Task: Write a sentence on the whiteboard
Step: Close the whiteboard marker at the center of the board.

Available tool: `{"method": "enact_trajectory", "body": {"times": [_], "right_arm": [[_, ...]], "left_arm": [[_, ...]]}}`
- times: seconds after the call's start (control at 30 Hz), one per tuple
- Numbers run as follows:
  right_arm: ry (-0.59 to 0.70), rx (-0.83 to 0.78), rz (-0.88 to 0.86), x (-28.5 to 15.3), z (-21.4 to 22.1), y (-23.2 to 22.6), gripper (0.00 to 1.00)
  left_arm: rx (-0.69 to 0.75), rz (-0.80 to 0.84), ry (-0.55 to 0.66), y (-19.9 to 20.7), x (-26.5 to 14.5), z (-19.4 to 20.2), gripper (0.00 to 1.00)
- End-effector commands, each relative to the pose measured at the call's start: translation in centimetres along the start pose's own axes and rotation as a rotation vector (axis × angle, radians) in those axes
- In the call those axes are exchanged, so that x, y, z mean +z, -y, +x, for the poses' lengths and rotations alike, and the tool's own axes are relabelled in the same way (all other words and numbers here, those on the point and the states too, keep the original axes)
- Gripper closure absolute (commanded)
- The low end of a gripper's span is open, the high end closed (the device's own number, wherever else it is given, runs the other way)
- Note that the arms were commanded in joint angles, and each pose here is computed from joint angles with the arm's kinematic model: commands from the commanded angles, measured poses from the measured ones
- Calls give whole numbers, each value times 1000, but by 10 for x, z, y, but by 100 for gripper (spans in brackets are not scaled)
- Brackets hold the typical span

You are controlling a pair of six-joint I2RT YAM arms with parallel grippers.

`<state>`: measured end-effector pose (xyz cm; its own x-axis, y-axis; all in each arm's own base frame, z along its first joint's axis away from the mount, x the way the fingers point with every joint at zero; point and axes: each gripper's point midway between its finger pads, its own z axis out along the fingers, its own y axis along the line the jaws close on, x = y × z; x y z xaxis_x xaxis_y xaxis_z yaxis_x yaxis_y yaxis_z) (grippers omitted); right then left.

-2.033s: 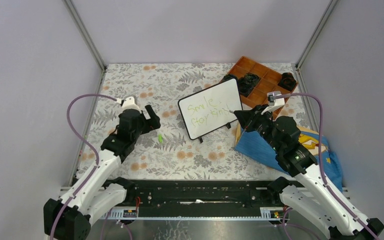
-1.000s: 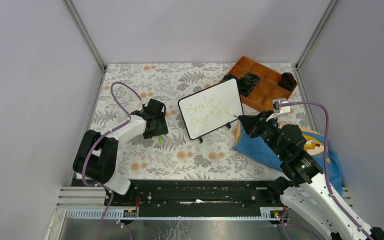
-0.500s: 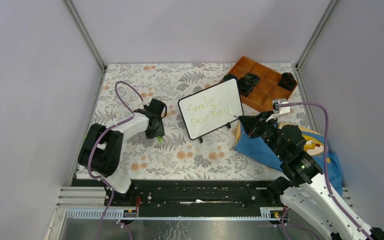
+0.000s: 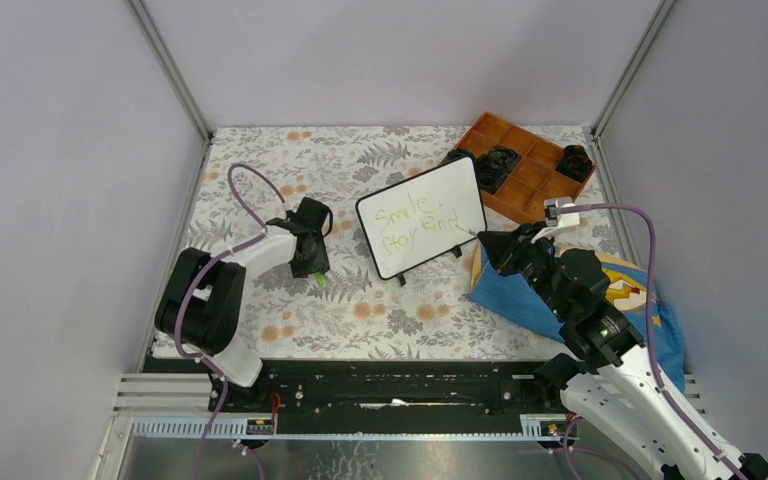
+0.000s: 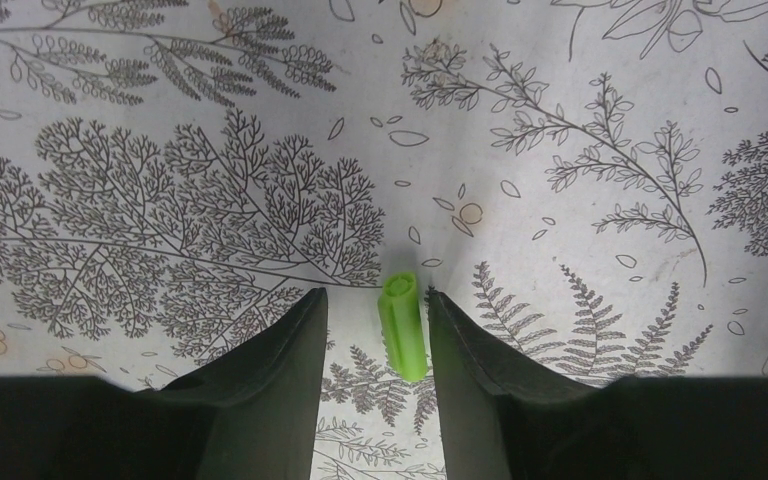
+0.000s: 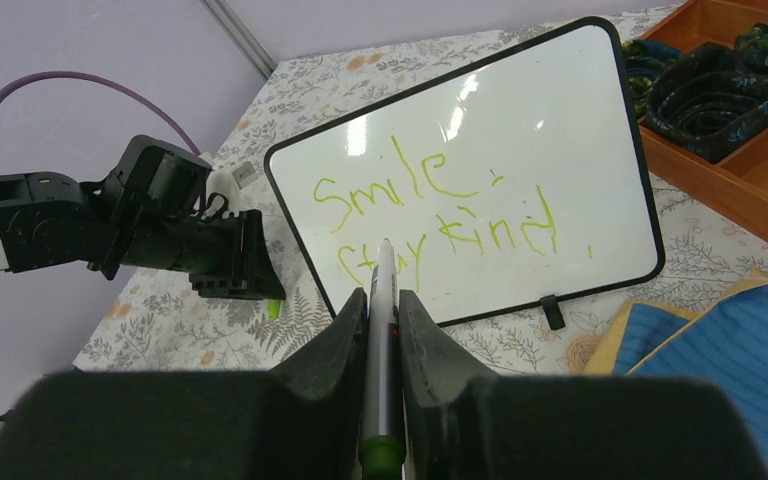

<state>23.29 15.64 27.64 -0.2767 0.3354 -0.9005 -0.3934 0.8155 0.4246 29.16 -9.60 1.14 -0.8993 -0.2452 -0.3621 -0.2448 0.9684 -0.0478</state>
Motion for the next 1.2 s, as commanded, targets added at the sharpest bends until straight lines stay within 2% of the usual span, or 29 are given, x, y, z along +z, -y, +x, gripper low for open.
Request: {"method": "enact_trajectory", "body": {"times": [0.0, 0.43, 0.9, 1.0, 1.07, 1.17], "right_arm": [[37, -9, -15, 1, -11, -5, 100], [63, -10, -14, -3, -13, -3, 100], [65, -10, -20, -6, -15, -5, 100], [59, -8, -21, -5, -15, -6, 100], [57, -7, -21, -4, -15, -6, 100], [51, -11, -27, -2, -18, -9, 100]], "left_arm": [[-75, 19, -13, 4, -6, 10, 51], [-123, -56, -38, -1, 2, 17, 54], [-125, -56, -41, -4, 5, 24, 77], [-127, -52, -29, -6, 4, 24, 88], [-131, -49, -21, -7, 2, 23, 100], [-155, -23, 14, -8, -8, 15, 100]]}}
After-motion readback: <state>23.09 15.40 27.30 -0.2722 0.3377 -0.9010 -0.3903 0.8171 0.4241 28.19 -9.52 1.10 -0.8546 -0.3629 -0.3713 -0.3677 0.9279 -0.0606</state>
